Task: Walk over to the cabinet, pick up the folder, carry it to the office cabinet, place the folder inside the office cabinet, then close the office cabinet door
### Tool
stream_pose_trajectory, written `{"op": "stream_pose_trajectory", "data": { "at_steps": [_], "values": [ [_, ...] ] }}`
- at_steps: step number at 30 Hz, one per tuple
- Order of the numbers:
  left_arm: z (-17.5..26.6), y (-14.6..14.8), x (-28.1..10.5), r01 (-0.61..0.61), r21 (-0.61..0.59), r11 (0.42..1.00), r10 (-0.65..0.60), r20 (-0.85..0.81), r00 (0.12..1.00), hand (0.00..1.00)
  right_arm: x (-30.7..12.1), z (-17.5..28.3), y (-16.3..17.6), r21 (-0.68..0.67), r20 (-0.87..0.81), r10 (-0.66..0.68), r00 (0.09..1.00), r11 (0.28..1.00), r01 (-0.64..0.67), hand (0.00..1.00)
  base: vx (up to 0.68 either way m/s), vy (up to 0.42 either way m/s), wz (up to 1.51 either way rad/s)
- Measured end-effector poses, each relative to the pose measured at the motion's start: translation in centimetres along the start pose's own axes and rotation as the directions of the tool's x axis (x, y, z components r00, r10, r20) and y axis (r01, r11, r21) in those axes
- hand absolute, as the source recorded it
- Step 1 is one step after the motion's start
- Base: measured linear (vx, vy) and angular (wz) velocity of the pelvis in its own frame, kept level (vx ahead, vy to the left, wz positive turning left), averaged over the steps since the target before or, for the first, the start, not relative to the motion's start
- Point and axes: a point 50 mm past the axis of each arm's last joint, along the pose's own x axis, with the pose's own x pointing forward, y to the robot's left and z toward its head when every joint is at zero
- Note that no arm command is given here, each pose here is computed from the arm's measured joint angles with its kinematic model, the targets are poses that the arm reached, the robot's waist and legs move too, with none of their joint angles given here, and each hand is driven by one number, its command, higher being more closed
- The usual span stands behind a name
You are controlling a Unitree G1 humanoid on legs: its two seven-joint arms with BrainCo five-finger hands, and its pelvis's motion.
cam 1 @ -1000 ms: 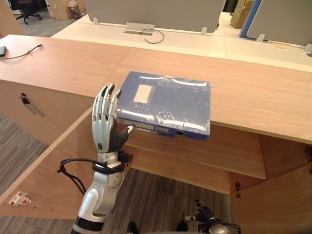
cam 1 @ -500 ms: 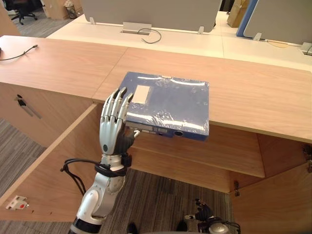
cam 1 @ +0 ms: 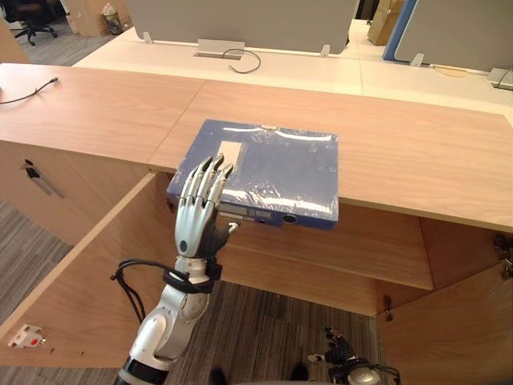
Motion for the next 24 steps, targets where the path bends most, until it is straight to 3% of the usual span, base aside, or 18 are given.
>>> {"op": "stream_pose_trajectory", "data": {
  "at_steps": [14,24],
  "values": [
    [-1.8,-1.3,-0.9,0.099,0.061,0.993,-0.095,-0.078,0.992,0.0,0.0,0.0,-0.3,-0.016,-0.002,-0.013,1.0,1.0,0.013,0.0,0.0,0.0,-0.01],
    [-2.9,-0.9,0.1,0.076,0.172,0.982,-0.06,-0.097,0.993,0.0,0.0,-0.2,-0.9,0.013,-0.009,-0.041,0.999,0.999,0.042,0.0,0.0,0.0,-0.01]
  ]
}}
